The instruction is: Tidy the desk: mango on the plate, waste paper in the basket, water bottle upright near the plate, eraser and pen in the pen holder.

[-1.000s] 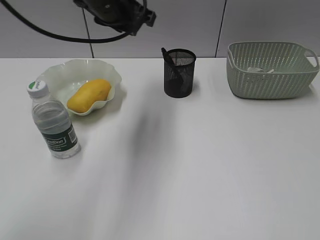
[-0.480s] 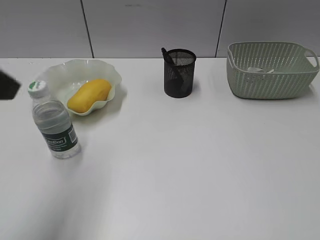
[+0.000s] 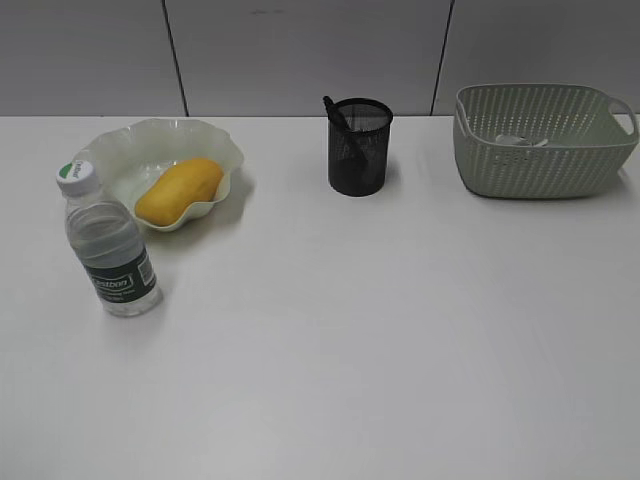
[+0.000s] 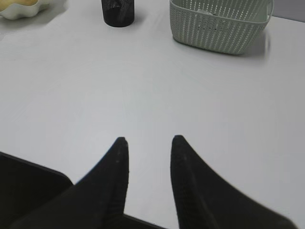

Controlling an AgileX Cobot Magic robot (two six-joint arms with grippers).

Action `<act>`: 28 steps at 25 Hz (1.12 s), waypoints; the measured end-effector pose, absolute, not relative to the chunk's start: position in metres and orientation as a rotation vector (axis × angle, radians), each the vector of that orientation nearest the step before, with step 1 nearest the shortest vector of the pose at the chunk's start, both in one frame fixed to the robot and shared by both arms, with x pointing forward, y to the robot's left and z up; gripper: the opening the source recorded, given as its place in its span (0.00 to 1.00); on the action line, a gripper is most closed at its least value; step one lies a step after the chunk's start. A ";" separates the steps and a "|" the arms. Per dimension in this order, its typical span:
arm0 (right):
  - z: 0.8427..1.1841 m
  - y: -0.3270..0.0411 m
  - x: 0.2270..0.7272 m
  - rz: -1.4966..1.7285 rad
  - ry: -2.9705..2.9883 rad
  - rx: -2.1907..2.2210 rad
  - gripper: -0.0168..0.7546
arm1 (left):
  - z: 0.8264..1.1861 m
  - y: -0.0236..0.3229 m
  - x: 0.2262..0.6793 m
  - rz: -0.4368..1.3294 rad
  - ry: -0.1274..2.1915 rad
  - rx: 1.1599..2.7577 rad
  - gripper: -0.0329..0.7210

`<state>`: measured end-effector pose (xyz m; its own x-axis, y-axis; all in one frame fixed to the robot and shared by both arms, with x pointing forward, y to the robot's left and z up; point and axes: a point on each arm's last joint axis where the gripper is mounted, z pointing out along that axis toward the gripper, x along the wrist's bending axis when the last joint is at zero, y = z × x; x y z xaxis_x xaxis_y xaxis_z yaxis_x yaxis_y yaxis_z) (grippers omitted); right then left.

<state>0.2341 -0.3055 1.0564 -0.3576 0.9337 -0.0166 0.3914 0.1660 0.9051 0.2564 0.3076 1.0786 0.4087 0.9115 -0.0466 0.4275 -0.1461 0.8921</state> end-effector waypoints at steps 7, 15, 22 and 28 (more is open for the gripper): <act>1.056 -0.306 0.234 1.156 1.843 1.252 0.35 | 1.064 0.318 0.238 0.658 1.109 1.725 0.36; 1.056 -0.306 0.234 1.156 1.843 1.252 0.35 | 1.064 0.317 0.237 0.655 1.094 1.736 0.36; 1.056 -0.305 0.234 1.095 1.748 1.338 0.35 | 1.064 0.316 0.234 0.768 1.262 1.647 0.36; 1.057 -0.304 0.233 0.973 1.558 1.489 0.35 | 1.064 0.314 0.229 0.962 1.549 1.459 0.36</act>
